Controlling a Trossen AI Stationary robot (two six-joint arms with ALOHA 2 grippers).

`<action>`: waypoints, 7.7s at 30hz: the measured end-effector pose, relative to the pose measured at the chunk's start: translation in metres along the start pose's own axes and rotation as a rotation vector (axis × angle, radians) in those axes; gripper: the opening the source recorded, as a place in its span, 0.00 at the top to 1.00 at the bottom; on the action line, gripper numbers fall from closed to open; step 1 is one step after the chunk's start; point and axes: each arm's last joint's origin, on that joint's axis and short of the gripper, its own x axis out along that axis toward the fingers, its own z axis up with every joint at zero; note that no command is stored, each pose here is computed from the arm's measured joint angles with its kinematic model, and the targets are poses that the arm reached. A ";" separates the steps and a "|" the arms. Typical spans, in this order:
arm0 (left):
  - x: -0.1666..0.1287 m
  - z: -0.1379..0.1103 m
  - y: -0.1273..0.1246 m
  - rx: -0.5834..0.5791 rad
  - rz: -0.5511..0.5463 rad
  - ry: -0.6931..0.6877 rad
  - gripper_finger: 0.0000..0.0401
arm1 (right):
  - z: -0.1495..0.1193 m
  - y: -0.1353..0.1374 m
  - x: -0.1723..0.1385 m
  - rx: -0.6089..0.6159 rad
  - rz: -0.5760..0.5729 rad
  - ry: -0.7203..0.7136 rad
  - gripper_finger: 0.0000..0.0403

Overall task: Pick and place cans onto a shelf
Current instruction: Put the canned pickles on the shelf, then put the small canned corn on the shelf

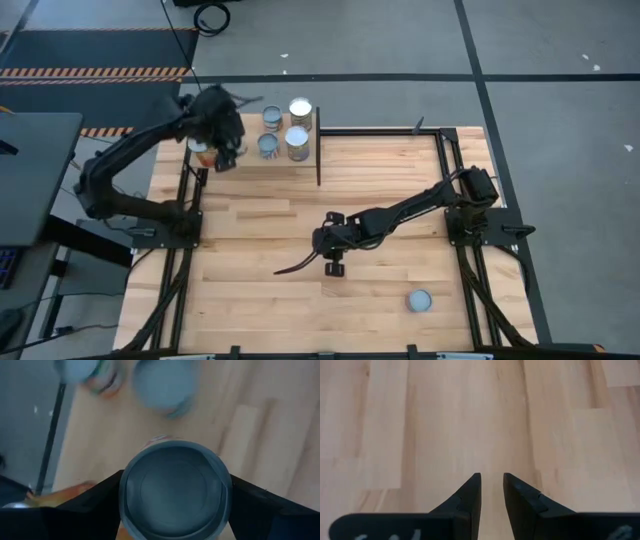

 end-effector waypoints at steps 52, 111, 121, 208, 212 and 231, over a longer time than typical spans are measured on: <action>0.060 0.009 0.041 -0.135 -0.087 0.245 0.12 | 0.001 0.015 -0.002 -0.105 0.034 -0.044 0.70; 0.036 -0.030 -0.224 -0.227 -0.574 -0.718 0.12 | -0.164 0.160 -0.116 -0.302 0.015 0.631 0.01; 0.037 -0.030 -0.223 -0.218 -0.560 -0.718 0.12 | -0.172 0.142 -0.096 -0.277 -0.019 0.749 0.04; 0.127 -0.009 -0.246 -0.002 -0.271 -0.382 0.00 | 0.005 -0.070 -0.187 -0.059 -0.183 0.122 0.05; 0.147 -0.001 -0.238 -0.010 -0.278 -0.346 0.00 | -0.015 -0.078 -0.177 -0.040 -0.151 0.115 0.05; 0.185 0.054 -0.243 0.109 -0.296 -0.197 0.00 | -0.033 -0.089 -0.161 -0.042 -0.140 0.147 0.05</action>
